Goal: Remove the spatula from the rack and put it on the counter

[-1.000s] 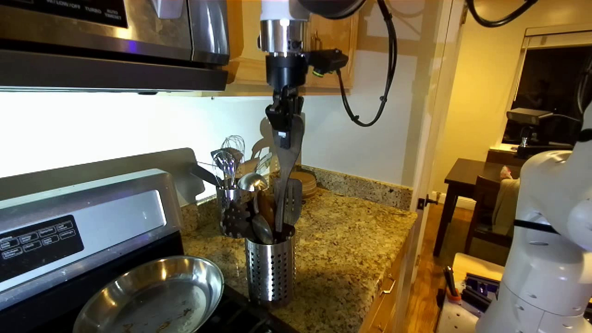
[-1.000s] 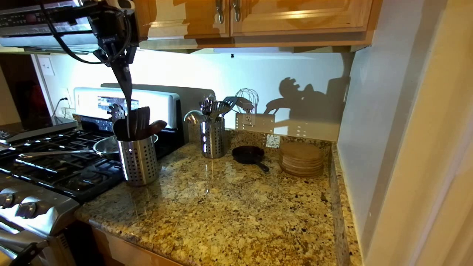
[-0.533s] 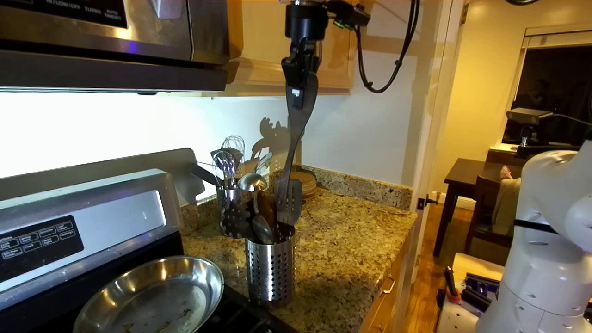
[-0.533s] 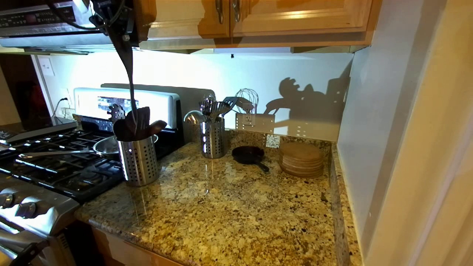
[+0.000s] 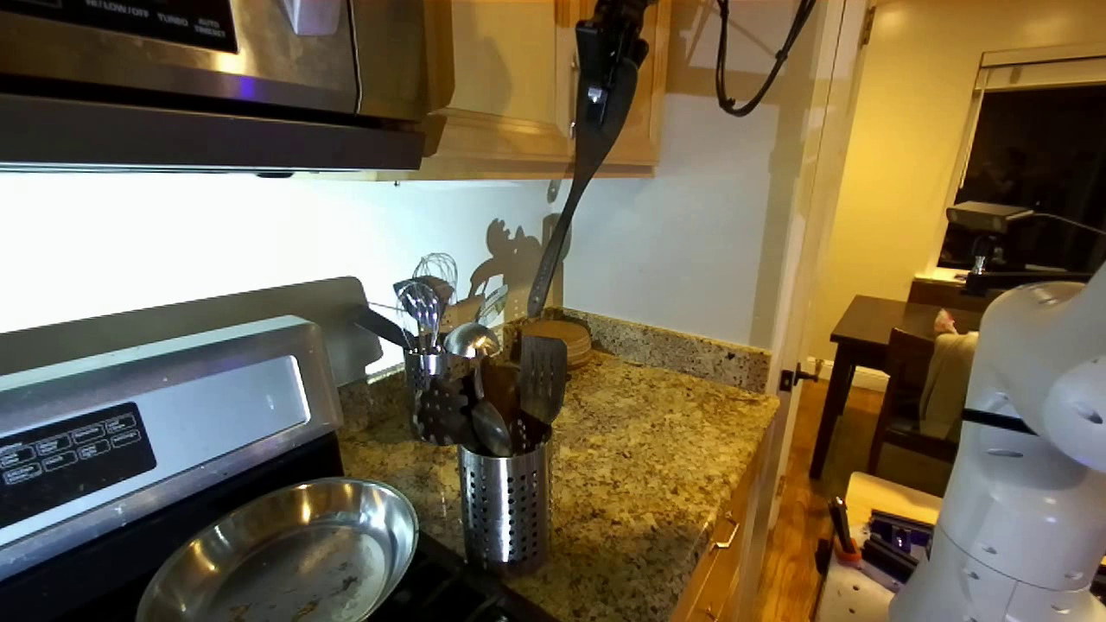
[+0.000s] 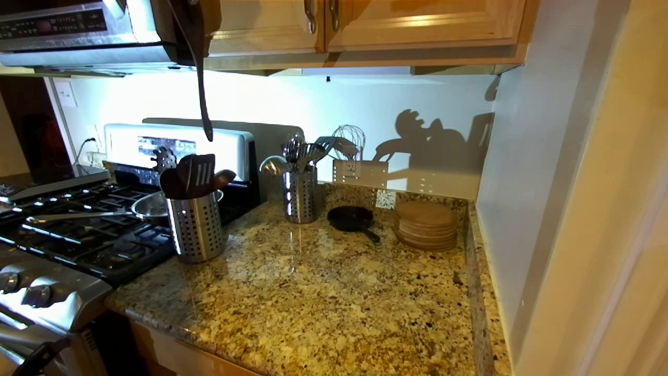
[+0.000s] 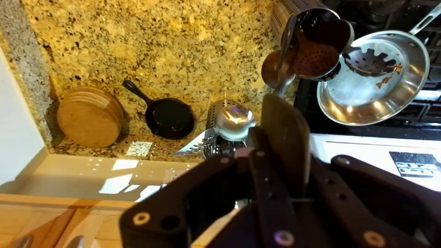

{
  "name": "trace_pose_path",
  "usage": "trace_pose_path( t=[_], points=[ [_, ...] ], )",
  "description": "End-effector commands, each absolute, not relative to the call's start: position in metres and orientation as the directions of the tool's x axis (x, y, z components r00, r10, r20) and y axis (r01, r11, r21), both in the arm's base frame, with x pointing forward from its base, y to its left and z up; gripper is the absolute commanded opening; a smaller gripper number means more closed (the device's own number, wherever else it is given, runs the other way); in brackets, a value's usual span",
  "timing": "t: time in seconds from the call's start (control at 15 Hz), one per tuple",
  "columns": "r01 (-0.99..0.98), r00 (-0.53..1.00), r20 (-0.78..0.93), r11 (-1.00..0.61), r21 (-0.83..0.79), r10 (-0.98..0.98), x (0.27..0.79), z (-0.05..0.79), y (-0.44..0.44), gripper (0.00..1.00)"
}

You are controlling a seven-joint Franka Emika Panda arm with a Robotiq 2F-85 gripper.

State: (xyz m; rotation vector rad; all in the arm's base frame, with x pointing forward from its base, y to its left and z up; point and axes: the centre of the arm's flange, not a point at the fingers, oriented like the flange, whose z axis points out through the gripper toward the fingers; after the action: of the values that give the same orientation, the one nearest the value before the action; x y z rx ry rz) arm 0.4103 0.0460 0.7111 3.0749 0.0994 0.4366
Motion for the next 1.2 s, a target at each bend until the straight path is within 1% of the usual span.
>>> trace_pose_path(
  t=[0.0,0.33,0.73,1.13],
  points=[
    [0.021,0.958,0.288,-1.0,-0.023,0.014,0.4,0.724,0.007,0.08],
    [0.001,0.967,0.254,-0.999,-0.04,-0.009,0.411,0.692,-0.037,0.08],
    [0.002,0.993,0.116,-0.994,-0.109,-0.011,0.431,0.602,-0.091,0.08],
    [0.038,0.996,0.084,-0.98,-0.193,0.022,0.445,0.516,-0.118,0.08]
  ],
)
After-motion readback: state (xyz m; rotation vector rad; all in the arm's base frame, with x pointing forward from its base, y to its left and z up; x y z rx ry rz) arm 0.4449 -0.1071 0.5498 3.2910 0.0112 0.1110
